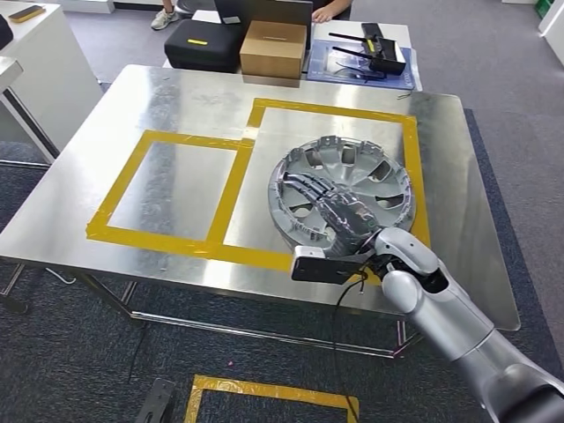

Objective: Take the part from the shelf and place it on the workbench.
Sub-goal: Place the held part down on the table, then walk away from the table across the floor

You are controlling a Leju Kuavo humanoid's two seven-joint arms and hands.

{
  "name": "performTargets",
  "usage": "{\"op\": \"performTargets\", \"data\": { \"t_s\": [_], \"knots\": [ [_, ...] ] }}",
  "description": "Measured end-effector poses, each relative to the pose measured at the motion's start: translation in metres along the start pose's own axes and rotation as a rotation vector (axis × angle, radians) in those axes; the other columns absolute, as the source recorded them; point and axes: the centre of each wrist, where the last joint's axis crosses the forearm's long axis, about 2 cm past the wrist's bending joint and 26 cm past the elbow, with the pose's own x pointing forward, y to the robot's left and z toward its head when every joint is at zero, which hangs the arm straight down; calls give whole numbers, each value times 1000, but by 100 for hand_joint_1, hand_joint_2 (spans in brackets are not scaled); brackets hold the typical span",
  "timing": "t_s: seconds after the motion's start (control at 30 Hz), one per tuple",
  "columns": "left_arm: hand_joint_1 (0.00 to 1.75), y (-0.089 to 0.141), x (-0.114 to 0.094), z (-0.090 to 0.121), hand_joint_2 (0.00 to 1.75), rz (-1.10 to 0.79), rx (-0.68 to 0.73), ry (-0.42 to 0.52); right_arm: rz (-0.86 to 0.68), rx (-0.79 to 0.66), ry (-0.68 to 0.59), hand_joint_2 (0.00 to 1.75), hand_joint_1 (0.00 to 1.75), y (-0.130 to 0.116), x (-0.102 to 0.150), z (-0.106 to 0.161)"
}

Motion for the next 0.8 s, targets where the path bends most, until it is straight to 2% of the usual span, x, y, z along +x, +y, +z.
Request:
{"op": "performTargets", "data": {
  "t_s": [0.23,0.33,0.47,0.6,0.67,0.8],
  "knots": [
    [0,1,-1,0,0,15,10,0,67,-77,-33,175,0,-17,9,8],
    [0,0,-2,1,0,27,17,0,106,-162,-15,175,0,-20,8,28],
    [0,0,-8,3,0,56,36,13,158,-335,40,175,0,-19,6,95],
    [0,-1,-15,7,0,99,55,40,193,-465,71,175,0,-9,27,178],
    [0,-1,-17,8,0,119,68,49,182,-506,101,175,0,-6,40,205],
    [0,0,-19,8,0,142,92,62,79,-619,200,175,0,6,66,240]
  ]
}}
